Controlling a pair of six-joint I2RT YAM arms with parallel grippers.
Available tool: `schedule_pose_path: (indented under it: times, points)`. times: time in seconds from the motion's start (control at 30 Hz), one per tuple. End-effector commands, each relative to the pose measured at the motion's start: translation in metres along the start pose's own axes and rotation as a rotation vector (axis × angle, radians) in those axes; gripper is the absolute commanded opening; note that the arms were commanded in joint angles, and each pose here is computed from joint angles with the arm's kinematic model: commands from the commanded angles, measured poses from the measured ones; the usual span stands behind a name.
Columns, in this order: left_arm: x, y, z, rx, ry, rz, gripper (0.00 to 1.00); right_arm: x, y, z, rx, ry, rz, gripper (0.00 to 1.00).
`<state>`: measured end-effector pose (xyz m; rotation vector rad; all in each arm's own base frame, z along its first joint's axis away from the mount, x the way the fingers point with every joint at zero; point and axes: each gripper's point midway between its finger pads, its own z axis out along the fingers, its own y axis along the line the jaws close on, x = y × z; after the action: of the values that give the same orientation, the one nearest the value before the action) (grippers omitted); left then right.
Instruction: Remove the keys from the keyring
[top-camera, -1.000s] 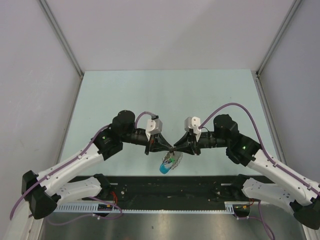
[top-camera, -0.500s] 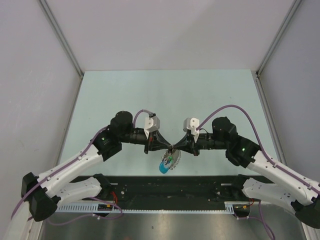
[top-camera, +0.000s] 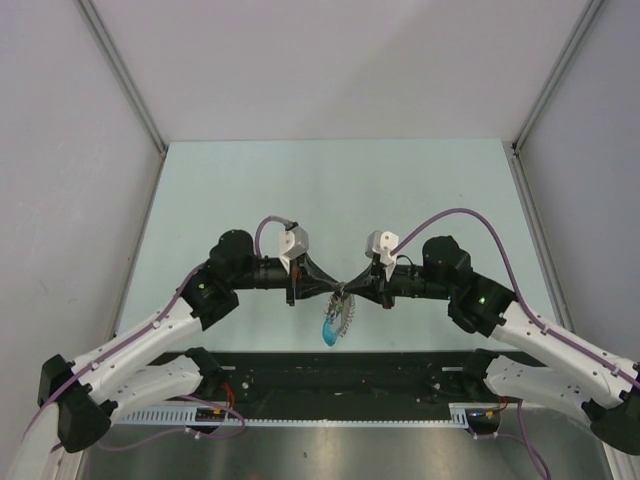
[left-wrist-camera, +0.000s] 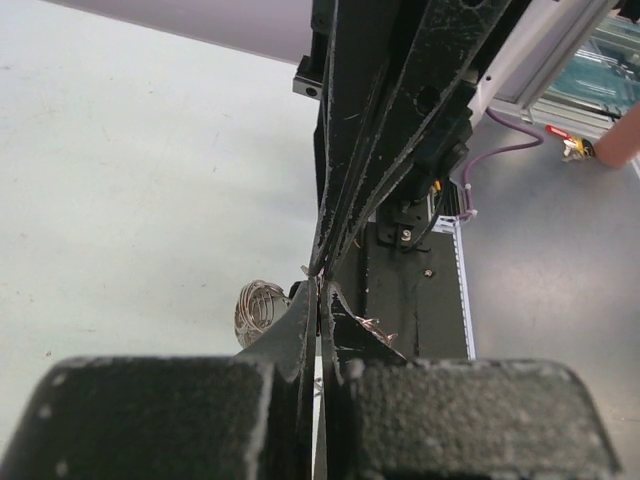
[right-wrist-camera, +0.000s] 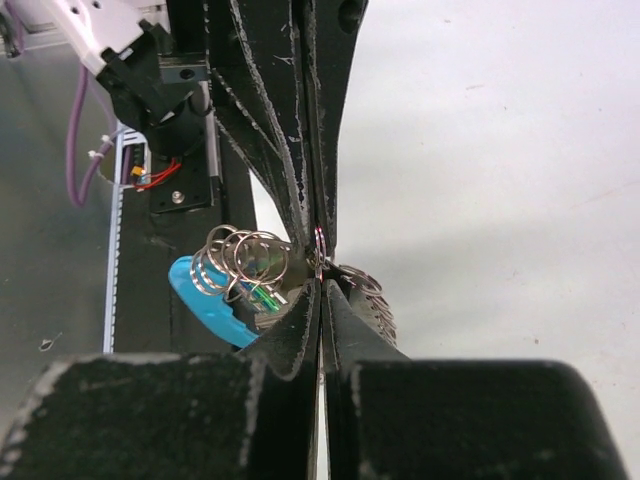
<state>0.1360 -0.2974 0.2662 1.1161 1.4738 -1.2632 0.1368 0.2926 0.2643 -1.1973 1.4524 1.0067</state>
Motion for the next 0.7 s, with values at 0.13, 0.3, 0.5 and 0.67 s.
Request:
schedule_pose_path:
  times: [0.13, 0.3, 0.5, 0.67]
  points:
    - [-0.046, 0.009, -0.004, -0.087, -0.215, -0.037, 0.0, 0.002, -0.006, 0.017, 0.086, -0.027, 0.044, 0.0]
    - [-0.052, 0.014, -0.005, -0.127, -0.232, -0.068, 0.0, 0.007, -0.012, 0.02, 0.165, -0.014, 0.018, 0.0]
    - [-0.054, 0.016, -0.01, -0.159, -0.234, -0.065, 0.0, 0.003, -0.017, 0.018, 0.226, -0.028, 0.003, 0.0]
    - [-0.049, 0.017, -0.01, -0.163, -0.228, -0.059, 0.0, -0.017, -0.012, 0.012, 0.211, -0.112, -0.009, 0.0]
